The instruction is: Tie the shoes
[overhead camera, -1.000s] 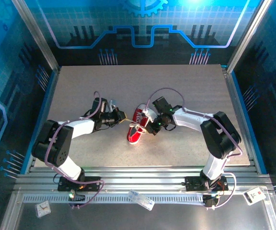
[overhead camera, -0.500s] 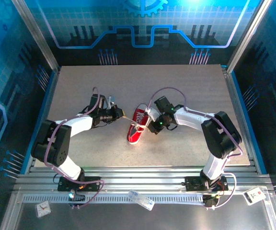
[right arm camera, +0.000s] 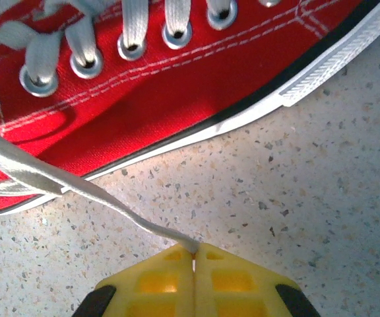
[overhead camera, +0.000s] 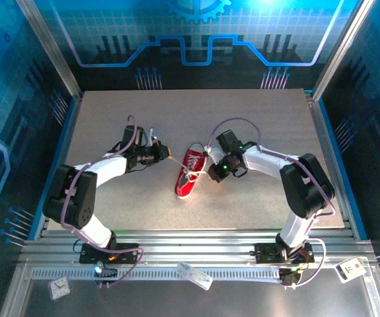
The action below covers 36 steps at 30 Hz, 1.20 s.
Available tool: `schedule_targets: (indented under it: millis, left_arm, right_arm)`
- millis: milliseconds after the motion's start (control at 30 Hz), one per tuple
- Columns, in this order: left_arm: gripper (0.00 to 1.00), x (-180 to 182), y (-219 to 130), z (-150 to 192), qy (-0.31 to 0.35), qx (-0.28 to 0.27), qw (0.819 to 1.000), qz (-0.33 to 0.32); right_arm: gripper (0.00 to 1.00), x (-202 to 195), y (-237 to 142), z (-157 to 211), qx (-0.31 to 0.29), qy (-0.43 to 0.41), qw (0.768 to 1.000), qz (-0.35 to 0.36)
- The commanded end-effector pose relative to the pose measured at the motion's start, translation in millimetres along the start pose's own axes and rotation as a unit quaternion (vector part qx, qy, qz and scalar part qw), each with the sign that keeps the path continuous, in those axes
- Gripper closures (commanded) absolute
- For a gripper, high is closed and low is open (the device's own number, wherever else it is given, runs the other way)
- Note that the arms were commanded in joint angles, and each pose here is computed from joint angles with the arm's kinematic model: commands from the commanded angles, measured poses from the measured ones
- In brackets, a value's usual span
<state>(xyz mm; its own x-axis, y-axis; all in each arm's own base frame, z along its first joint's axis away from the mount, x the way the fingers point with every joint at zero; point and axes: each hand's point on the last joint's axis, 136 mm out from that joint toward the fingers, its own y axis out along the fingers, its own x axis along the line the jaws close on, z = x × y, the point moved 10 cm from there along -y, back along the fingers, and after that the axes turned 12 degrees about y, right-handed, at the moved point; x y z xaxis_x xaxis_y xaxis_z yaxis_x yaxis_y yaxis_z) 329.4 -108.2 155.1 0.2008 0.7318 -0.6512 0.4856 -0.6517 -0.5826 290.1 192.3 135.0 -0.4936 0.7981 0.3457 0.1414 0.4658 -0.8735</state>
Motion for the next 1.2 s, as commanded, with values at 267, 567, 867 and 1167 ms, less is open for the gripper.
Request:
schedule_targets:
  millis: [267,567,867,1167]
  left_arm:
    - [0.88,-1.9,9.8,-21.5,0.018,0.022,1.000,0.011]
    - [0.53,-10.6,-9.8,-24.1,0.030,0.029,0.999,0.011]
    - [0.72,-22.8,-16.1,8.4,0.012,0.069,0.997,0.035]
    - [0.74,-33.4,11.8,36.2,-0.003,0.097,0.994,0.043]
  right_arm:
    - [0.90,0.5,-4.0,-32.5,0.007,0.004,1.000,0.004]
    - [0.50,1.0,-19.2,-17.1,0.016,0.042,0.999,0.021]
    - [0.50,18.7,-16.9,6.8,0.002,0.085,0.995,-0.053]
    - [0.50,36.8,8.6,5.2,0.014,0.068,0.994,-0.088]
